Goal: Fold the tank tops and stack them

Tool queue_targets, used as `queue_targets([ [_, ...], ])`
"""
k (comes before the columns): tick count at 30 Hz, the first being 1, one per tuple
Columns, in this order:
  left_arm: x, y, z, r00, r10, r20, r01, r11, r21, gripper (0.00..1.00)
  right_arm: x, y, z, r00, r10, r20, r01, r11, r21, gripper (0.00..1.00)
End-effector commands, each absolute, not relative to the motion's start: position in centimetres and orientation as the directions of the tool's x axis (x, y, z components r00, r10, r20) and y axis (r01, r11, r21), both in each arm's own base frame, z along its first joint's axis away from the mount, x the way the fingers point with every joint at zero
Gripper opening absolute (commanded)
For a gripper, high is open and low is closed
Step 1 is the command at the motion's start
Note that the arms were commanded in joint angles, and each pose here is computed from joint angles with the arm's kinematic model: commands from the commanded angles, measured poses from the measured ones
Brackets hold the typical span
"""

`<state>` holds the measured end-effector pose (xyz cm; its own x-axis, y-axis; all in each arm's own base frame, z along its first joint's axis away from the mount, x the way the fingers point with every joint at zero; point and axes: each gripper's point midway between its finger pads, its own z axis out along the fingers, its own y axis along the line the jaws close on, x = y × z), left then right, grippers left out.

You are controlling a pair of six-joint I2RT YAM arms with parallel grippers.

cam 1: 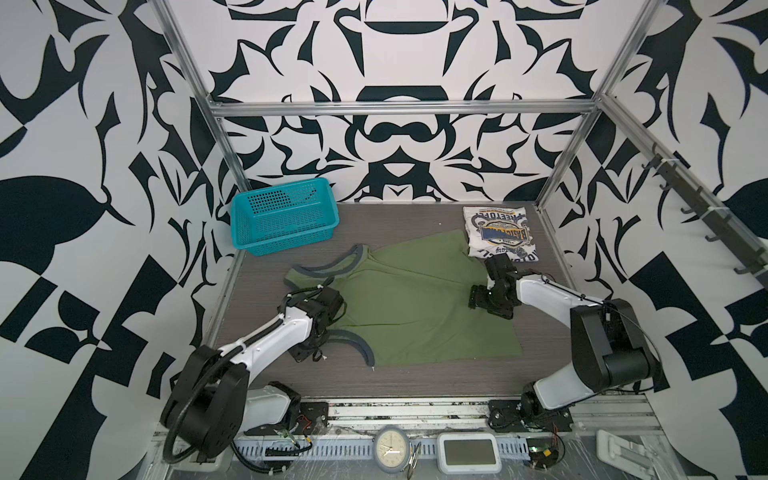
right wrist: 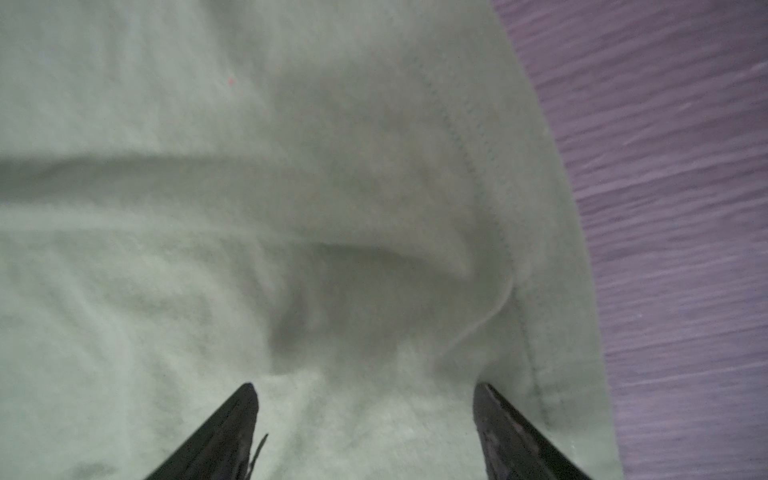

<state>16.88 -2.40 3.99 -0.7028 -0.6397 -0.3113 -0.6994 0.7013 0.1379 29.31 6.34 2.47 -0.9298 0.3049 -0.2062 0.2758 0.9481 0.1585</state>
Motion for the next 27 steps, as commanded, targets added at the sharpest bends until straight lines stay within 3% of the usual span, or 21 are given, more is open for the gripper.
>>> queue_targets([
  [1, 15.1, -0.2, 4.9, -0.626, -0.69, -0.364, -0.773, 0.61, 0.174, 0.34, 29.7, 5.9, 3.2, -0.922, 0.312, -0.227, 0.283, 0.947, 0.152, 0.84],
  [5, 16.1, -0.1, 5.7, -0.566, -0.72, -0.4, -0.803, 0.592, 0.07, 0.35, 29.7, 5.6, 3.5, -0.916, 0.324, -0.236, 0.293, 0.943, 0.159, 0.84],
  [8, 18.9, -2.8, 5.6, -0.618, -0.699, -0.36, -0.733, 0.678, -0.057, 0.38, 29.6, 5.6, 3.5, -0.916, 0.327, -0.234, 0.294, 0.941, 0.166, 0.84],
  [17, 19.4, -4.3, 3.0, -0.728, -0.642, -0.242, -0.676, 0.731, 0.094, 0.43, 29.5, 5.7, 3.4, -0.915, 0.329, -0.234, 0.293, 0.94, 0.173, 0.84],
  [27, 18.6, -1.0, 3.1, -0.674, -0.665, -0.322, -0.733, 0.654, 0.185, 0.43, 29.5, 5.7, 3.3, -0.916, 0.328, -0.231, 0.292, 0.94, 0.177, 0.84],
])
